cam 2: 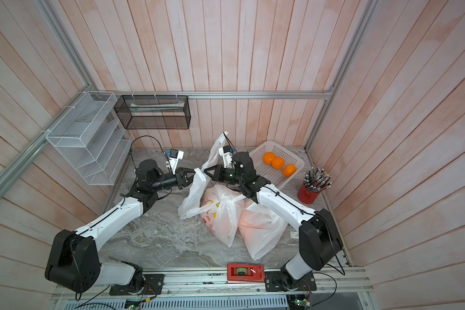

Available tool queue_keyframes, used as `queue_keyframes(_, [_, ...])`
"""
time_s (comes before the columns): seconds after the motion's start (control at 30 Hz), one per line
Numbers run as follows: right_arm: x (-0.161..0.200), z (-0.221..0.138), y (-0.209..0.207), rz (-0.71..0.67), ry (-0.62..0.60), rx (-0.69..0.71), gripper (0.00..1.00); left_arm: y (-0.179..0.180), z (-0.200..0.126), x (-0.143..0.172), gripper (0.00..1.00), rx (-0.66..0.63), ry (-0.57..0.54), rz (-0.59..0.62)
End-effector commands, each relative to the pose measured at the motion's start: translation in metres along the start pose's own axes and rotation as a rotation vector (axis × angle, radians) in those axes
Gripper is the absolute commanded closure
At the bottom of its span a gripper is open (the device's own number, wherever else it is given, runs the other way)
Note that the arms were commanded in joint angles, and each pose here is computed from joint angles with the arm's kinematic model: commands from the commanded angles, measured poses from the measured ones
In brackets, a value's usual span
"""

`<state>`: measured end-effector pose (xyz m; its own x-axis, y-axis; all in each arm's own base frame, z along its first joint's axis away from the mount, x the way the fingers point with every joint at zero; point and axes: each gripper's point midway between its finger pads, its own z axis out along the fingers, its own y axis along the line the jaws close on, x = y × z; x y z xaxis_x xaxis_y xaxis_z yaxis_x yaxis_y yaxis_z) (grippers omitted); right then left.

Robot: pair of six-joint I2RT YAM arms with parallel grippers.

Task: Place the oranges into plastic bags & tie knots
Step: Open the plastic bag at the center of the board.

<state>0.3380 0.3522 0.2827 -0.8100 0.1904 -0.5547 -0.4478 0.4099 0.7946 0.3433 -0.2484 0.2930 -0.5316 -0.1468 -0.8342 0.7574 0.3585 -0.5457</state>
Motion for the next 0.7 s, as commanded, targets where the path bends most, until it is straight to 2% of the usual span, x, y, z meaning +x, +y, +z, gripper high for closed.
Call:
queue_keyframes(0.0, [-0.002, -0.006, 0.004, -0.022, -0.01, -0.003, 1.0, 0.0, 0.004, -0.009, 0.63, 0.008, -0.008, -0.004])
queue_keyframes(0.13, [0.0, -0.007, 0.004, -0.029, -0.009, -0.004, 1.0, 0.002, 0.009, -0.006, 0.55, 0.021, 0.007, -0.035])
queue_keyframes(0.27, [-0.001, -0.007, 0.007, -0.037, -0.011, -0.016, 1.0, 0.007, 0.013, -0.003, 0.55, 0.018, 0.017, -0.062])
queue_keyframes(0.37, [0.0, -0.007, 0.006, -0.038, -0.007, -0.014, 1.0, 0.004, 0.016, -0.002, 0.66, 0.038, 0.023, -0.068])
queue_keyframes(0.53, [0.0, -0.008, 0.003, -0.041, -0.01, 0.001, 1.0, -0.001, 0.016, -0.006, 0.98, 0.051, 0.011, -0.056])
queue_keyframes(0.67, [-0.002, -0.014, 0.001, -0.043, -0.026, 0.016, 0.88, 0.005, 0.012, -0.013, 1.0, -0.015, -0.021, -0.055])
